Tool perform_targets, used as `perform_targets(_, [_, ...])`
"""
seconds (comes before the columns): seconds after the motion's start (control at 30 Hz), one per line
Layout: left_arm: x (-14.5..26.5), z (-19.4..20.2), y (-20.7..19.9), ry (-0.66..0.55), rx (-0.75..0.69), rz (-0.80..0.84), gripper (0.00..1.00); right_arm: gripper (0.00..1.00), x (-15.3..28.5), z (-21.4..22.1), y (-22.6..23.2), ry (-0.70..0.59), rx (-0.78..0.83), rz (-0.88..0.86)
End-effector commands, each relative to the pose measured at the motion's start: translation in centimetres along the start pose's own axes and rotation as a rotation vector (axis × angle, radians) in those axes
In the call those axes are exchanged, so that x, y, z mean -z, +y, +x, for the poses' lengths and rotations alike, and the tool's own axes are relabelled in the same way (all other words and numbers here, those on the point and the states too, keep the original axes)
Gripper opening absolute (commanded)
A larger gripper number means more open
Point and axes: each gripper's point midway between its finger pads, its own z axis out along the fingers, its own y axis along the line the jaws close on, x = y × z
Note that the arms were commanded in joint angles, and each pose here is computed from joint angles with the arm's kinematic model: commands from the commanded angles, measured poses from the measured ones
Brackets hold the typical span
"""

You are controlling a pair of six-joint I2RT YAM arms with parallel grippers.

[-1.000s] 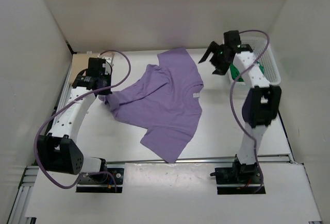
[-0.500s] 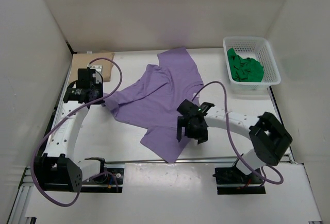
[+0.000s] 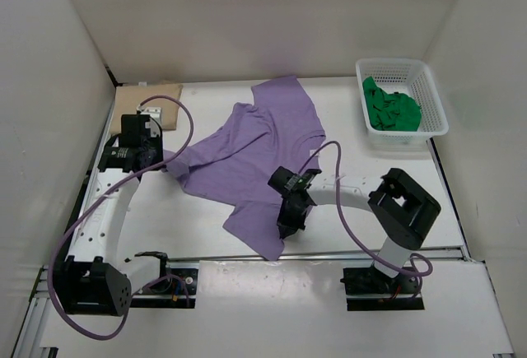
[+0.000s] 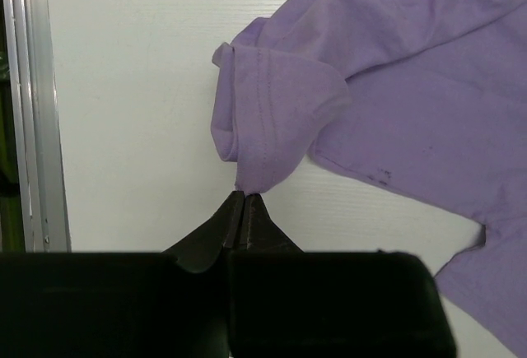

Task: Fold and stack the t-shirts
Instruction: Flatten out the tshirt

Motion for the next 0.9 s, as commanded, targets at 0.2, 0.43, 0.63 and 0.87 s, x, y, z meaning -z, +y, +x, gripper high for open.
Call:
perform_targets(0.2, [0.1,-3.8,0.5,-0.077,0.021,-0.015,0.1,0.0,4.5,-10.8,-2.8,-0.245,-0.179,-0.128])
perform_targets(0.43, [-0.9,-19.3,1.3,-0.266,0.047,-0.075,0.1,0.0,27.2,-28.0,-1.8,-0.651,-0.125,-0.316])
perform_targets(0.63, [2.4,-26.1,0.4,-0.432,0.057,-0.084,0.1,0.0,35.7,-28.5,-3.5,-0.79,-0.126,-0.448])
perform_targets(0.87, [0.7,-9.2,-6.2,-0.146,-0.104,0.125,0.1,0.0,26.5,-21.3,-8.0,-0.655,-0.208,-0.399])
